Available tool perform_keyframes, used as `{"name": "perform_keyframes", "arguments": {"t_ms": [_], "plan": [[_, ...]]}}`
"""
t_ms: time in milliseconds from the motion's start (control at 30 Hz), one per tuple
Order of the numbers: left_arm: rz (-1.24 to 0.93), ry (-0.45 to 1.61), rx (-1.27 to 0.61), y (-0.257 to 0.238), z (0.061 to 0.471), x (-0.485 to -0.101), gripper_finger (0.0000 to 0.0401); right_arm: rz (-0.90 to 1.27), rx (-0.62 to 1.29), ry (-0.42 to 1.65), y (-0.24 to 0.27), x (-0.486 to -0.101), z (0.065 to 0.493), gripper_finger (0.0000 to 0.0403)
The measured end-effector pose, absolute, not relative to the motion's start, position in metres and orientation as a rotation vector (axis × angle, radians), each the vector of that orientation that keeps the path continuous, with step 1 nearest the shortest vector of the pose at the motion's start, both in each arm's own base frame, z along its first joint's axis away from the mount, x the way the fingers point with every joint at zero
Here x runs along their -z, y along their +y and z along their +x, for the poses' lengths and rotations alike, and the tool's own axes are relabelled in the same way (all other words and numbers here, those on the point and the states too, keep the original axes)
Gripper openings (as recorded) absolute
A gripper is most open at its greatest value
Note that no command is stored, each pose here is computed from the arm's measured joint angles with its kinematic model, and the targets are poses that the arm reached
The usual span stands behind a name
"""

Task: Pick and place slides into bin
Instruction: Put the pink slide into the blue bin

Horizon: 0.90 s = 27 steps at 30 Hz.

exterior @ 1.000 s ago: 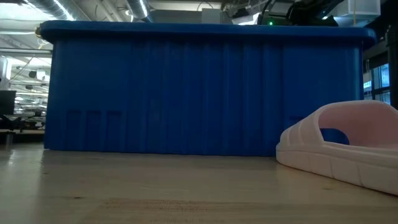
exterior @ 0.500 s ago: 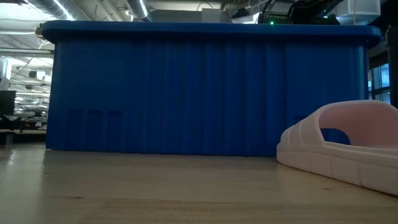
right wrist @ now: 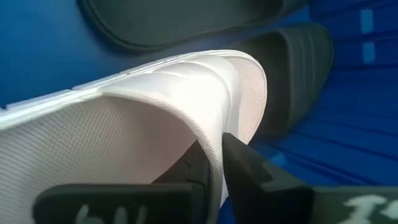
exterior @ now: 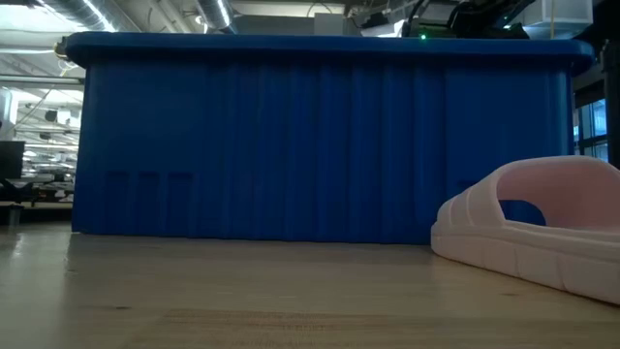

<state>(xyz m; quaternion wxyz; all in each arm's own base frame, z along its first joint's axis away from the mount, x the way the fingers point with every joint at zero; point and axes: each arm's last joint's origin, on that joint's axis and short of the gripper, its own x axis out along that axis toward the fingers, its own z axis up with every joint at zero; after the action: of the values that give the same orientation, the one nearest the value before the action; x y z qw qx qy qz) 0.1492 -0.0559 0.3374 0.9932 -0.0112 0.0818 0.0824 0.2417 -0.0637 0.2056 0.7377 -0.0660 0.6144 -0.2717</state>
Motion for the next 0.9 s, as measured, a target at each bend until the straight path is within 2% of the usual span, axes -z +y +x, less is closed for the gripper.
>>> {"name": "perform_keyframes", "arguments": {"t_ms": [433,900], "plan": [[-0.023,0.164,-0.165,-0.0559,0.1492,-0.3374,0.0171,-0.166,0.572,1.382,-0.0633,-0.2050,0.2396,0.0064],[-0.022,0.164,-0.165,-0.0559,0.1492,-0.3374,0.0171,-0.132,0.484,1.427,-0.0607,-0.2031,0.2370,0.0155]]}}
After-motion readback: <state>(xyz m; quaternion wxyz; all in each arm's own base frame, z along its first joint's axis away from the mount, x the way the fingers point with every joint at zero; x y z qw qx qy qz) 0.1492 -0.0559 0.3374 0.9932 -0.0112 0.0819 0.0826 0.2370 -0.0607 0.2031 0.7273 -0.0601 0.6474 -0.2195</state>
